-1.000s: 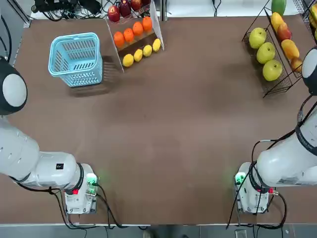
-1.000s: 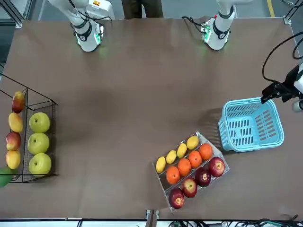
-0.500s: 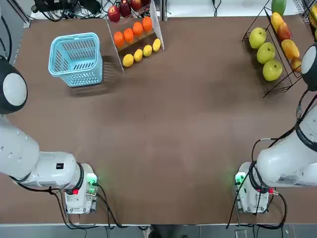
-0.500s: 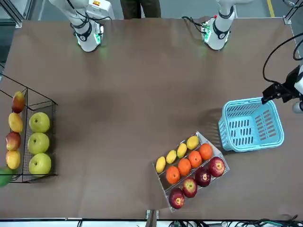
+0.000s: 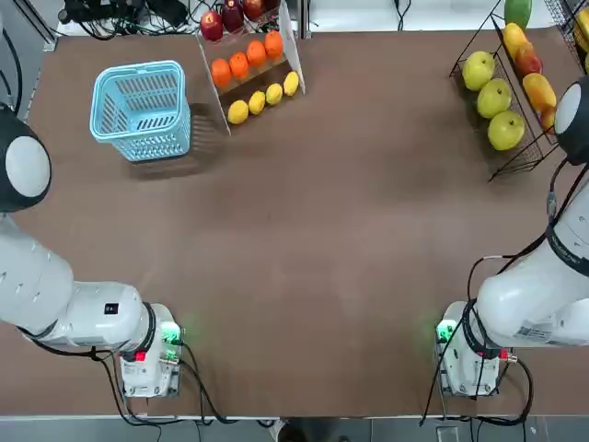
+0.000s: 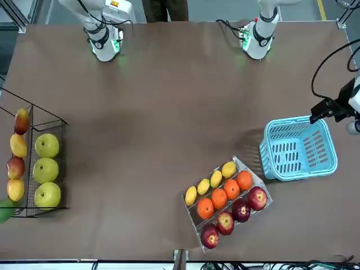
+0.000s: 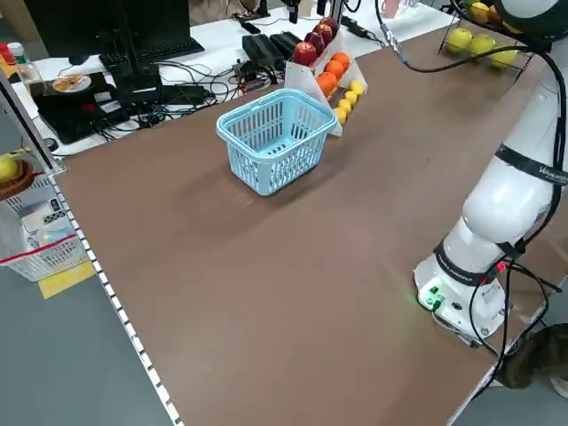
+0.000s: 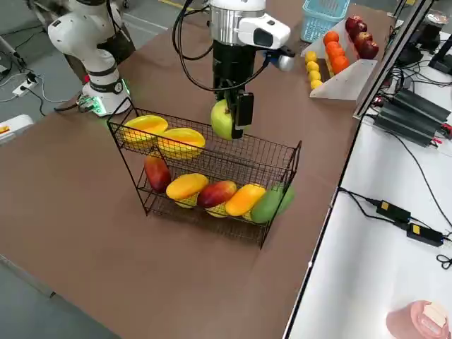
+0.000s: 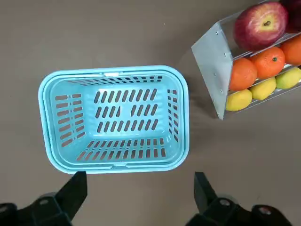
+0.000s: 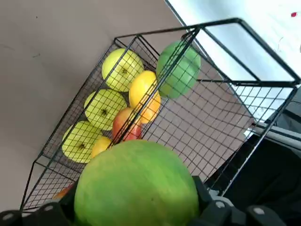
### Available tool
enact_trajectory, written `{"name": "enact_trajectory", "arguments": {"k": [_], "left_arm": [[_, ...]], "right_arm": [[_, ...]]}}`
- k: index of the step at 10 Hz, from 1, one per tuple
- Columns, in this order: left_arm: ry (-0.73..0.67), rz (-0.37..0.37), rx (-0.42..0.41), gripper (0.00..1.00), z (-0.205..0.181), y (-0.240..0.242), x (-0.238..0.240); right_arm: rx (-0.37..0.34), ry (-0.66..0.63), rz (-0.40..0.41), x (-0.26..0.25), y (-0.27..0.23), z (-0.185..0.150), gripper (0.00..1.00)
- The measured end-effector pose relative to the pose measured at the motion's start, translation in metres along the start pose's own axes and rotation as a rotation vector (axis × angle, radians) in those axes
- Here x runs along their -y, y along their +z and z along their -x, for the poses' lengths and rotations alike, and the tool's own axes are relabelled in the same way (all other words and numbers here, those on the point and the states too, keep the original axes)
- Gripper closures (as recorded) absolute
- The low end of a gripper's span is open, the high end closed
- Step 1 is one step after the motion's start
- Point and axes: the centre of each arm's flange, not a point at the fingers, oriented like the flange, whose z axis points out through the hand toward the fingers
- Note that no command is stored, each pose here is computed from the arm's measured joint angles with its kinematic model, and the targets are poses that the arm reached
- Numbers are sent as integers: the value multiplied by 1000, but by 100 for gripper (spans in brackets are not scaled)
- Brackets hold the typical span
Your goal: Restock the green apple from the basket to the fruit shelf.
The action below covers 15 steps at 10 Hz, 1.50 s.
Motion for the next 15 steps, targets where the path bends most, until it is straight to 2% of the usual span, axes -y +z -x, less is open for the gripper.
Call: {"name": "enact_trajectory", "arguments": {"k": [4,8,9,11,15], "left_arm": [[-1,0,0,0,0,0,0],[2,0,0,0,0,0,-1],[0,0,0,0,0,0,0],[0,0,-1,0,0,0,0],[-3,0,-1,0,0,0,2]], "right_arm": [[-22,-18,-11,-16,31,12,8],[-45,-16,-24,-16,31,10,8],[-51,-14,-35,-15,31,10,0],[-50,-10,-45,-14,29,10,0],[-34,96,-95,-3,17,3,0]]}}
